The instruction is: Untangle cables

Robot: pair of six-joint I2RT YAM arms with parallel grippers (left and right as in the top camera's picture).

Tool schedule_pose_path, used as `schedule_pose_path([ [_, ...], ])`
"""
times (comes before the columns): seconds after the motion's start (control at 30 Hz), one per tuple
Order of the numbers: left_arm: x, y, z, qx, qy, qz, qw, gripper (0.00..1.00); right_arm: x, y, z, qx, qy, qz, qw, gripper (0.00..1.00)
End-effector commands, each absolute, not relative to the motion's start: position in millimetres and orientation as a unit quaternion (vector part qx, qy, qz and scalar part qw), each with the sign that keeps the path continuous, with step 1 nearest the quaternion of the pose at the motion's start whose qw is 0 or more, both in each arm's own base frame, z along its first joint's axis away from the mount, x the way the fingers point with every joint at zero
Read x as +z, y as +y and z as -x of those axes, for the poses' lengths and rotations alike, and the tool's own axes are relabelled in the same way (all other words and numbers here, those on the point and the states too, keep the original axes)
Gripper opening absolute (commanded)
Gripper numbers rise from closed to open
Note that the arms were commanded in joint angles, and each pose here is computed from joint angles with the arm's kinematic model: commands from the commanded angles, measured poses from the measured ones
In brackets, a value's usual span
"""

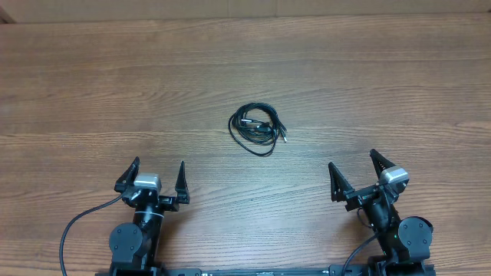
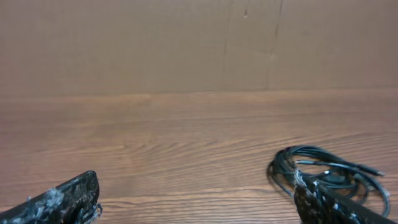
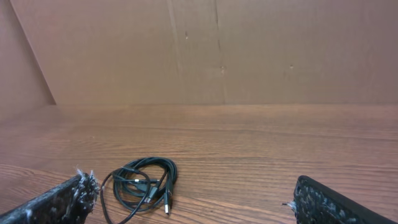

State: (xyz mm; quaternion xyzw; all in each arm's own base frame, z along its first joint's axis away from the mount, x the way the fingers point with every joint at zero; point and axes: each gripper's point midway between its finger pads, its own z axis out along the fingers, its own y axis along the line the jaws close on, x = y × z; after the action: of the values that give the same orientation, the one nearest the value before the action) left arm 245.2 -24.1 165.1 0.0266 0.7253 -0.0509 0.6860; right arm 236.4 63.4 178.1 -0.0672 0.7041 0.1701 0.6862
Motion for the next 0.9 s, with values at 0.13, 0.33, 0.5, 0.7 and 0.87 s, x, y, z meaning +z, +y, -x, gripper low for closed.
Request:
schedule_pose_path([
  [0.13, 167, -29, -244, -0.080, 0.722, -0.021, 0.687, 1.00, 182, 67, -234, 0.179, 0.699, 0.074, 0.688, 1.00],
  [0.33, 174, -47, -240, -0.118, 0.713, -0.058, 0.689, 1.00, 193, 67, -232, 0.202, 0.694, 0.052, 0.689, 1.00],
  [0.5, 178, -47, -240, -0.117, 0.710, -0.058, 0.692, 1.00, 187, 80, -225, 0.234, 0.708, 0.074, 0.663, 1.00],
  [0.7, 181, -53, -237, -0.137, 0.709, -0.065, 0.689, 1.00, 193, 83, -220, 0.257, 0.714, 0.062, 0.648, 1.00],
  [0.87, 189, -53, -236, -0.136, 0.703, -0.066, 0.695, 1.00, 206, 83, -216, 0.257, 0.711, 0.063, 0.651, 1.00],
])
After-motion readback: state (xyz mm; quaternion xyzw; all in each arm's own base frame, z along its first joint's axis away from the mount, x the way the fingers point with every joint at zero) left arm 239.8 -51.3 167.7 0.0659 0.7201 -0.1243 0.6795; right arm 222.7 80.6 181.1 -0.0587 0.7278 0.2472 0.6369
